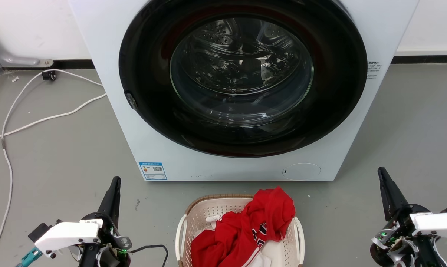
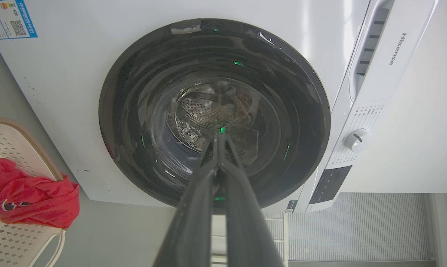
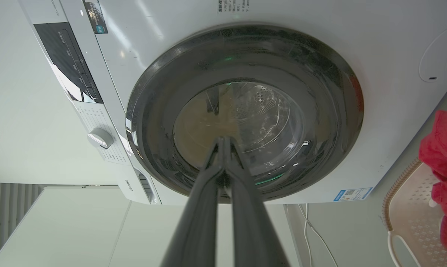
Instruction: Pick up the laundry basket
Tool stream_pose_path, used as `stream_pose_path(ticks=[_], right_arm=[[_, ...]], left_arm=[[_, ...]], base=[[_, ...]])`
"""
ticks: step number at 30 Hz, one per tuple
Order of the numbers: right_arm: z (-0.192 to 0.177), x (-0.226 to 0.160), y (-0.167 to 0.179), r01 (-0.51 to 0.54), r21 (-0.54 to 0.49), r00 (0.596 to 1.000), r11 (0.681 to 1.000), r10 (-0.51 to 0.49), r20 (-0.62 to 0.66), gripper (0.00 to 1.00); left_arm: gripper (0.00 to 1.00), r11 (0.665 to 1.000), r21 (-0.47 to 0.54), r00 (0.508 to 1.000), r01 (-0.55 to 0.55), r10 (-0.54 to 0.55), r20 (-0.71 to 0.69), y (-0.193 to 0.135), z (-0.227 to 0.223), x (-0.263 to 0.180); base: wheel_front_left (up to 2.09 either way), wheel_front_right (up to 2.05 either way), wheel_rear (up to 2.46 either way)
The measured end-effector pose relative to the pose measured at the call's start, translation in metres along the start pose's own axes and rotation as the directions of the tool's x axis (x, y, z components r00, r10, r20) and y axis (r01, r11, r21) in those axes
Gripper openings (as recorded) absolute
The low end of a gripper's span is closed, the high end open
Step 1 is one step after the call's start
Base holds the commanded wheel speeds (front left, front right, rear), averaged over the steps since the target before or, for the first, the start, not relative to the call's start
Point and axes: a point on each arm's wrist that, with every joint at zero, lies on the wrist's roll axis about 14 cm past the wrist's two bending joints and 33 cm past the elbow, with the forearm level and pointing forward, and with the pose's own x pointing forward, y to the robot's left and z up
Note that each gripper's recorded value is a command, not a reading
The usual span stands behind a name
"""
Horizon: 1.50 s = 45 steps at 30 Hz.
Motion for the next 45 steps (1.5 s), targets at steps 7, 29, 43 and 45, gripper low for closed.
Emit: stream_pose_path(ticks=[7, 29, 43, 45], right_arm=[[0.000, -0.012, -0.027, 0.079, 0.009, 0.997, 0.997, -0.079, 0.004, 1.00], [0.009, -0.015, -0.030, 0.104, -0.197, 0.993, 0.975, -0.090, 0.077, 1.00], [0.009, -0.009, 0.005, 0.025, -0.572, 0.997, 0.820, 0.021, 0.074, 1.00], [0.007, -0.007, 0.014, 0.002, -0.624, 0.997, 0.781, 0.049, 0.065, 1.00]], left_arm=[[1.00, 0.997, -0.010, 0.997, -0.080, 0.080, 0.003, 0.027, -0.001, -0.012], [1.00, 0.989, 0.108, 0.989, -0.101, 0.088, 0.120, 0.029, 0.022, -0.019], [1.00, 0.955, 0.285, 0.974, -0.081, 0.016, 0.224, 0.008, 0.051, -0.021], [1.00, 0.946, 0.316, 0.971, -0.075, -0.002, 0.238, 0.002, 0.055, -0.021]], base=[[0.00, 0.00, 0.00], [0.00, 0.00, 0.00], [0.00, 0.00, 0.00], [0.00, 0.00, 0.00]])
